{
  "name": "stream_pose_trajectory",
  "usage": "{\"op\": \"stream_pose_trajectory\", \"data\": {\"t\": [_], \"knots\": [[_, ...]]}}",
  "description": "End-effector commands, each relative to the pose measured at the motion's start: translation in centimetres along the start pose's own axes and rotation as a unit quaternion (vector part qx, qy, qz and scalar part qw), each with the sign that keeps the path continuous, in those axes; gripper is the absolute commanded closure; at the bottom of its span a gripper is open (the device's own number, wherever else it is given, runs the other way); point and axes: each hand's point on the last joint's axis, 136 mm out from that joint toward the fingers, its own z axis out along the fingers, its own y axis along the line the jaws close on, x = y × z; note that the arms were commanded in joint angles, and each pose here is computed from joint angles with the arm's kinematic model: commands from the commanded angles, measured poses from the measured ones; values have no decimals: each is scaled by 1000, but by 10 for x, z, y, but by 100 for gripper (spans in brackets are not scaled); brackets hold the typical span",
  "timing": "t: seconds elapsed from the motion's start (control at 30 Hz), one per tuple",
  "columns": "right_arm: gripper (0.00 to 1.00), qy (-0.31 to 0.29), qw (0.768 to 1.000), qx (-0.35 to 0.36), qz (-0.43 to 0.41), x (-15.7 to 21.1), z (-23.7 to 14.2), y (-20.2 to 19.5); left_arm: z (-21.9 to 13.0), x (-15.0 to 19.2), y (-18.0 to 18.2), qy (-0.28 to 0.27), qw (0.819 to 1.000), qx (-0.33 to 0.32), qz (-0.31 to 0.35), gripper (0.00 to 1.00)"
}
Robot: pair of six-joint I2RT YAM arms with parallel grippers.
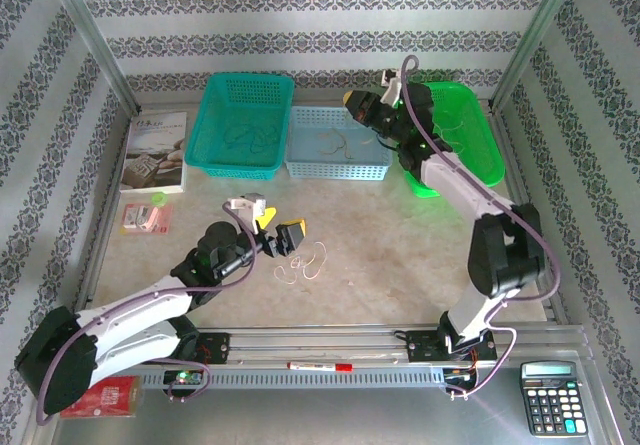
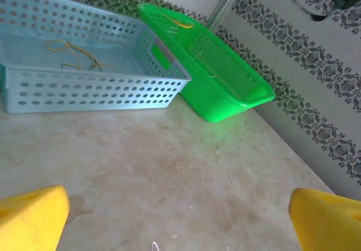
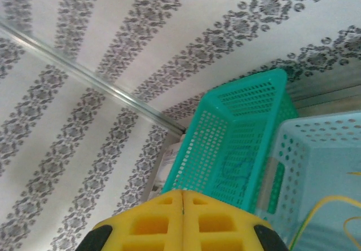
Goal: Untangle the cables
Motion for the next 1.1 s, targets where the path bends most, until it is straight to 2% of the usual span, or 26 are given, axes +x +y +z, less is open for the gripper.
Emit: {"op": "stream_pose_trajectory", "data": {"t": [0.0,0.07,0.1,0.2,0.27,0.3,0.5,0.63,0.8,1.07], "knots": [[100,-5,1000,-17,-11,-16,16,0,-6,1,5,9,1000,-23,-3,0],[100,2,1000,-4,-6,-15,28,-17,-9,-3,4,5,1000,-25,-2,0],[95,7,1000,2,-6,-14,34,-24,-10,-5,3,3,1000,-26,-2,0],[65,21,1000,18,-5,-8,46,-42,-13,-9,3,1,1000,-30,-1,0],[54,26,999,25,-8,-6,47,-49,-15,-11,3,2,999,-32,0,0],[53,27,999,26,-10,-5,46,-49,-15,-12,2,3,999,-33,0,0],[52,31,999,18,-36,2,25,-29,-14,-12,3,2,999,-34,-9,0],[52,39,998,8,-54,20,4,-9,-12,-8,5,7,999,-38,-22,0],[52,67,994,0,-85,69,-25,12,-13,-3,10,10,998,-45,-38,0],[51,143,981,16,-127,177,-78,11,-18,13,26,26,993,-81,-77,0]]}}
